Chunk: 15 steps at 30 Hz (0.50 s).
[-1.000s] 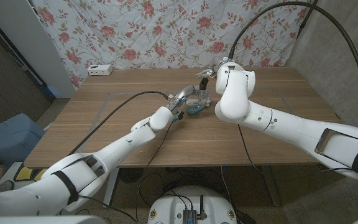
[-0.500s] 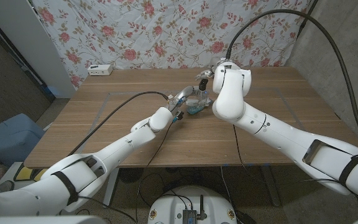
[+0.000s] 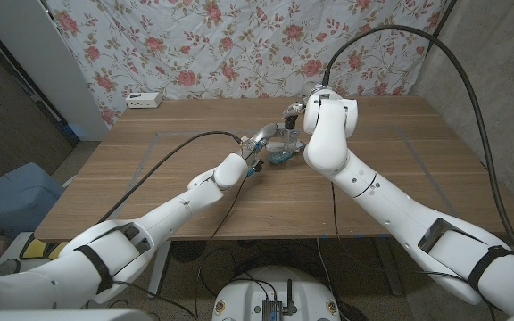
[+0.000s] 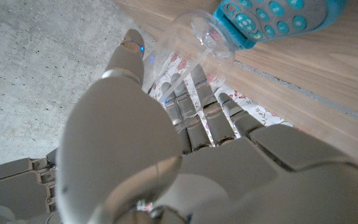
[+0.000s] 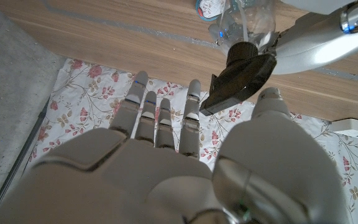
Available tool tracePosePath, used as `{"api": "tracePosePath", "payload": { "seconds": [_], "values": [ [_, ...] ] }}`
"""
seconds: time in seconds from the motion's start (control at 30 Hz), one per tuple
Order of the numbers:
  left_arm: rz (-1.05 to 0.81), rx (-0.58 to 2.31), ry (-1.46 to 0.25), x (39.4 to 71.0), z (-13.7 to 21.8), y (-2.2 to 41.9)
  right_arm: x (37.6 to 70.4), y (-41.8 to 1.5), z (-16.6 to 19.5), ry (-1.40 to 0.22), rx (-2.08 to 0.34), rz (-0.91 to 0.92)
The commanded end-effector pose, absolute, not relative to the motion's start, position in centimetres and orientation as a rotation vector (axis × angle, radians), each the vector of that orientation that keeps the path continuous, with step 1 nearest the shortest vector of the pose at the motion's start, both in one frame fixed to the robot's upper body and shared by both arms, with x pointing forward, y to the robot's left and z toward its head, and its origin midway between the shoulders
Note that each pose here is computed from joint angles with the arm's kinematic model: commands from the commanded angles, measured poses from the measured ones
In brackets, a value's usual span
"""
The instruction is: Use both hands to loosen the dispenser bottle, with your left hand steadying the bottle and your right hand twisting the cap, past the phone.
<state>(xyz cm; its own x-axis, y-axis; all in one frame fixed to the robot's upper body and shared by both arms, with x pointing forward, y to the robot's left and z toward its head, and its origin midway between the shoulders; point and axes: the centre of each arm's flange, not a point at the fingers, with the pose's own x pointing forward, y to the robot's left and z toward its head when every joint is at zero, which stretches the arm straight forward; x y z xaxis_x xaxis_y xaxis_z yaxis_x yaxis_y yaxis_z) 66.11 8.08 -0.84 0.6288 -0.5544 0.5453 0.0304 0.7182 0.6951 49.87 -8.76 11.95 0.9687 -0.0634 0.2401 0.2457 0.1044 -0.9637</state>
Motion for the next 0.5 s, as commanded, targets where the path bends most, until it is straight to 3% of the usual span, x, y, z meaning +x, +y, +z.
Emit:
{"api": "tracePosePath", "payload": {
  "seconds": [0.03, 0.5],
  "values": [
    [-0.371, 0.7, -0.834, 66.2, -0.87, 8.08, 50.15, -8.81, 11.71, -0.139, -1.465, -0.252],
    [-0.374, 0.697, -0.829, 66.27, -1.03, 8.24, 50.23, -8.56, 11.79, -0.169, -1.454, -0.238]
  ]
}}
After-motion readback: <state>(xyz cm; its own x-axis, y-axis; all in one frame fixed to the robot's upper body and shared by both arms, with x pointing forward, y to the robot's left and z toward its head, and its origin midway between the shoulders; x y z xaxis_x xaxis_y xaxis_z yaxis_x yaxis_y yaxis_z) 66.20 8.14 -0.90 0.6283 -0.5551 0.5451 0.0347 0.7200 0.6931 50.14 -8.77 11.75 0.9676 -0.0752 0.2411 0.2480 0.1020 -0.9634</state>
